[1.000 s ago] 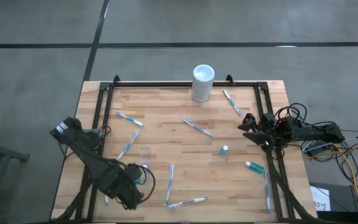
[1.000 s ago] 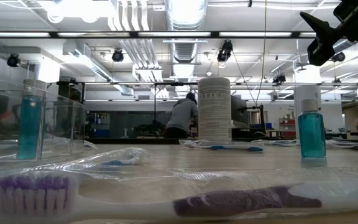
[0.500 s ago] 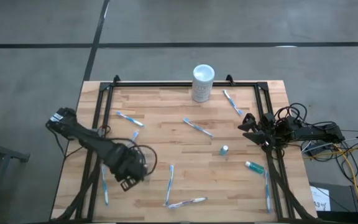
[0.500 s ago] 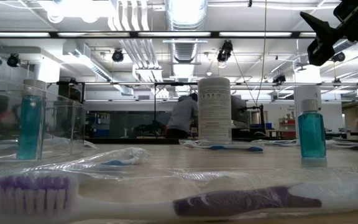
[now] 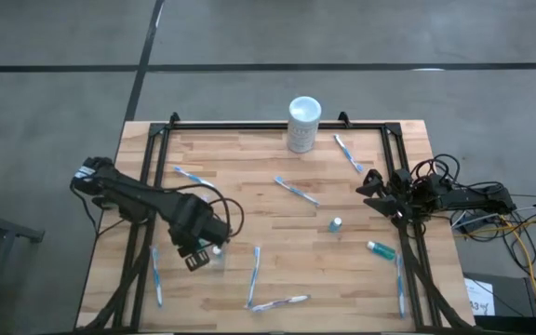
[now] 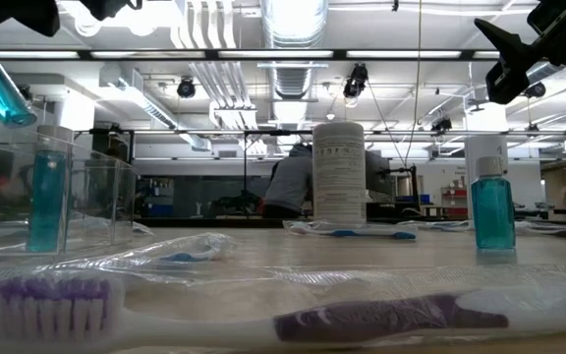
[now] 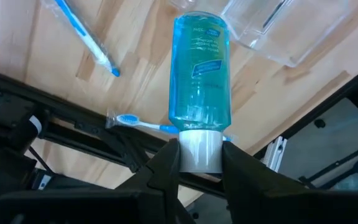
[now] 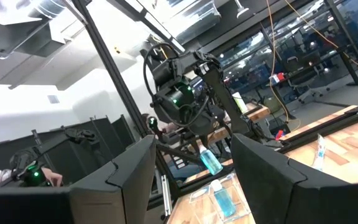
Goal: Pick & Place toothbrushing station
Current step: Put the blue mouthwash bottle into the transparent organizer
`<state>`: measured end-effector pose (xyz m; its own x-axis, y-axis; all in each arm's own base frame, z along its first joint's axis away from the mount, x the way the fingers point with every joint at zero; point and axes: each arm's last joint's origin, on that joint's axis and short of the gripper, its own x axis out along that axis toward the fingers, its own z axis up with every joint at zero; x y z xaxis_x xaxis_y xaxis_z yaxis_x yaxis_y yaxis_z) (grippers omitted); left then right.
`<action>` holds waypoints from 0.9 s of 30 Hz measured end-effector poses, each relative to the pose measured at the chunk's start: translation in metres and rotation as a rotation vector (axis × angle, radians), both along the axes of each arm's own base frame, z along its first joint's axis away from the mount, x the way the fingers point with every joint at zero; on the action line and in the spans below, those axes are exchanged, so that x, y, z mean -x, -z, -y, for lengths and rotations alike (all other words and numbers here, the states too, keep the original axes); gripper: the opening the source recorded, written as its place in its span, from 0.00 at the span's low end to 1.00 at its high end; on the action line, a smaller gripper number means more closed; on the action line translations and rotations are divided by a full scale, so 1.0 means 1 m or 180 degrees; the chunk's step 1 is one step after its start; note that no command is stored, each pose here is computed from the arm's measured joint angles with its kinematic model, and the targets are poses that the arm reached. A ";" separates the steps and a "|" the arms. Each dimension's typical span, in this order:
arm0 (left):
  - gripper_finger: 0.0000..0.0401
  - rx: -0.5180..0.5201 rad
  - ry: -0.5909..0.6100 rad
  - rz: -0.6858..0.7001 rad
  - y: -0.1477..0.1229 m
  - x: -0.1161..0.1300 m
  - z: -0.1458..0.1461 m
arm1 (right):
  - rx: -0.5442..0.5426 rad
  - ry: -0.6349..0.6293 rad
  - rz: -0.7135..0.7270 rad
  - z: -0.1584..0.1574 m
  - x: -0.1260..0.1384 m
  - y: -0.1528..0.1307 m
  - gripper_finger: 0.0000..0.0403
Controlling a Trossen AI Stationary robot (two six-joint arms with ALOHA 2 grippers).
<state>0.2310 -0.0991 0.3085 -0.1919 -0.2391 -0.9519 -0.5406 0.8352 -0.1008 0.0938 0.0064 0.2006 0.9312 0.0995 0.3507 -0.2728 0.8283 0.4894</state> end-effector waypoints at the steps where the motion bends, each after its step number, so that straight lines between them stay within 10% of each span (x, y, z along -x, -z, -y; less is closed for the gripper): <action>1: 0.24 0.0004 0.0000 0.0010 -0.001 -0.001 0.000 | 0.0000 0.0000 0.0001 0.000 0.000 0.000 0.51; 27: 0.24 0.0025 0.0337 -0.0228 0.035 -0.037 -0.013 | 0.0000 0.0001 -0.0001 0.000 0.000 0.000 0.51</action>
<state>0.2675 -0.0863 0.2732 -0.2840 -0.2214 -0.9329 -0.4556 0.8873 -0.0719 0.0938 0.0063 0.2006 0.9313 0.0993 0.3504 -0.2724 0.8284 0.4894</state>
